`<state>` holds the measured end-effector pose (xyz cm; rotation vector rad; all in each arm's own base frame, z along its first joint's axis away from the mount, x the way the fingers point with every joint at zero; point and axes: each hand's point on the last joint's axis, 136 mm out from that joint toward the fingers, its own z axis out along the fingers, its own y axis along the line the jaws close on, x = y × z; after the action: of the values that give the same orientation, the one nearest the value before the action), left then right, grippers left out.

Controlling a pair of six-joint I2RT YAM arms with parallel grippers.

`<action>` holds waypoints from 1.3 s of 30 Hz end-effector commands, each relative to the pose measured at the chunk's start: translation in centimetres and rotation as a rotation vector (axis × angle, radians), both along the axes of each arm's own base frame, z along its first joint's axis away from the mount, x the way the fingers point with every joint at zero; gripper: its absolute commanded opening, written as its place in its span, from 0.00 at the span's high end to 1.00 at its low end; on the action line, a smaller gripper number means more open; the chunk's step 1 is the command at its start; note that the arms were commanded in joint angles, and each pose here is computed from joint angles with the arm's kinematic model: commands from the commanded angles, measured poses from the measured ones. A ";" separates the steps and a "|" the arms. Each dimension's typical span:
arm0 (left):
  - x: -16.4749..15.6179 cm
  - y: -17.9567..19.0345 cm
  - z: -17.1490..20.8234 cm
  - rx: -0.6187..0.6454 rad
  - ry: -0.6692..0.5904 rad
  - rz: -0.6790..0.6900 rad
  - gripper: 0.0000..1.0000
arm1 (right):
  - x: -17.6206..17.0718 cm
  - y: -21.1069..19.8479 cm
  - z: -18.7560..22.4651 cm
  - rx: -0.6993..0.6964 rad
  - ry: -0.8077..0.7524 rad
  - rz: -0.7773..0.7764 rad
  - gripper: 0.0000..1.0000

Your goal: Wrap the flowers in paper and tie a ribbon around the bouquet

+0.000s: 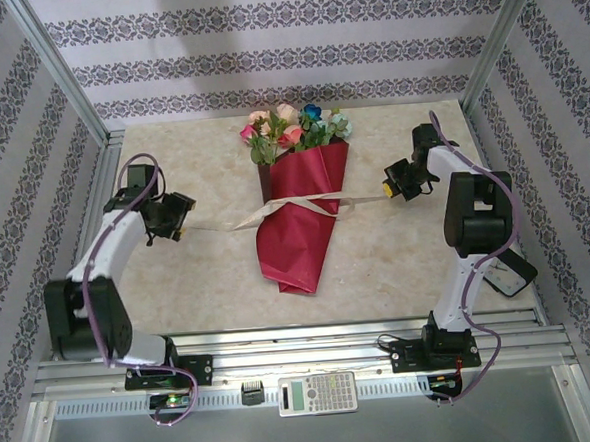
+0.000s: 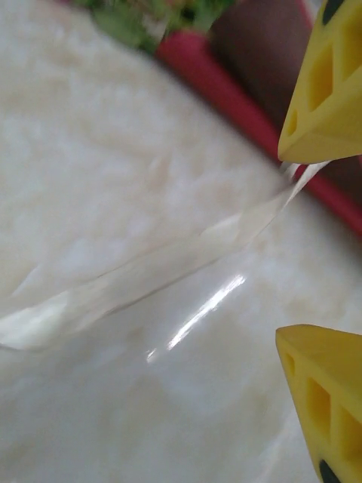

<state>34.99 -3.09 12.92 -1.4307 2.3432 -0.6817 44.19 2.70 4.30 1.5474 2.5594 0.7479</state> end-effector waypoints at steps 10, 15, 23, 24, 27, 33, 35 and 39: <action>6.0 -13.6 -4.4 -0.421 0.090 0.284 0.38 | -0.5 0.1 -0.6 0.019 0.016 0.021 1.00; 6.7 -14.6 -6.5 -0.407 0.145 0.312 0.39 | -0.4 0.2 -0.5 0.027 0.010 0.019 1.00; 8.2 -14.8 -8.3 -0.424 0.120 0.329 0.89 | -0.6 0.1 -0.5 0.021 0.007 0.018 1.00; 8.2 -14.5 -8.2 -0.414 0.110 0.328 0.96 | -0.6 -0.1 -0.5 0.018 0.006 0.016 1.00; 8.2 -13.1 -7.7 -0.385 0.087 0.311 1.00 | -0.7 -1.1 -0.5 0.009 0.004 0.012 1.00; 8.0 -8.8 -6.8 -0.380 0.023 0.339 1.00 | -0.5 -3.4 -0.6 0.004 0.007 0.005 1.00; 7.4 -7.3 -6.7 -0.366 0.021 0.351 1.00 | -0.4 -3.9 -0.8 0.003 0.009 0.007 1.00; 6.5 -4.7 -6.9 -0.359 0.022 0.381 1.00 | -0.3 -5.2 -0.9 -0.007 0.013 -0.009 1.00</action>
<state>41.87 -9.00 5.48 -2.0174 1.9379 -1.0022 43.98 -1.76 3.58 1.5749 2.5356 0.7493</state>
